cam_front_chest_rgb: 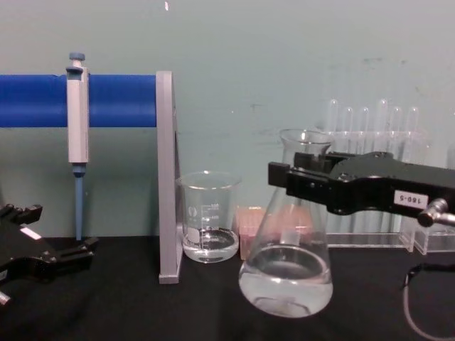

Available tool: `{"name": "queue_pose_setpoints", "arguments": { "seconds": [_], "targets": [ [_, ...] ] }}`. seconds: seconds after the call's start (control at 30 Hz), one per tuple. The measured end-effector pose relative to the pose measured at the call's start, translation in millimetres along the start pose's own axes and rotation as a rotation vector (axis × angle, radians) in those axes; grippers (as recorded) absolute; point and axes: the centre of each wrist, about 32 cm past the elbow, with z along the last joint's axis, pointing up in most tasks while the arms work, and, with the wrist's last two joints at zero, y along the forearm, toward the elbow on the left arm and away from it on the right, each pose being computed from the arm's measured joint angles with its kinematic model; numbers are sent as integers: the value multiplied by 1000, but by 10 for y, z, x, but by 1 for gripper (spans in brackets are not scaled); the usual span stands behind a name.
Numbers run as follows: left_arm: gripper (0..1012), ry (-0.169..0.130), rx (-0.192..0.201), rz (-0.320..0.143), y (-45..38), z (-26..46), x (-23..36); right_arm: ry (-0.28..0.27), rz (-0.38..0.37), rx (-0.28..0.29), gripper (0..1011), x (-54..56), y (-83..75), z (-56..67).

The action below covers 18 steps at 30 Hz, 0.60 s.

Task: Grasp the erlenmeyer flask with one hand, shake it three times, then place it back.

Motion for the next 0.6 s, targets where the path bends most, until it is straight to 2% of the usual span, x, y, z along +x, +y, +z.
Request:
{"name": "queue_pose_setpoints", "arguments": {
  "seconds": [0.37, 0.6],
  "targets": [
    [1001, 0, 0, 0, 0, 0, 0, 0, 53, 3, 456, -28, 19, -1],
    [1001, 0, 0, 0, 0, 0, 0, -1, 59, 3, 456, -24, 30, 0]
  ]
}}
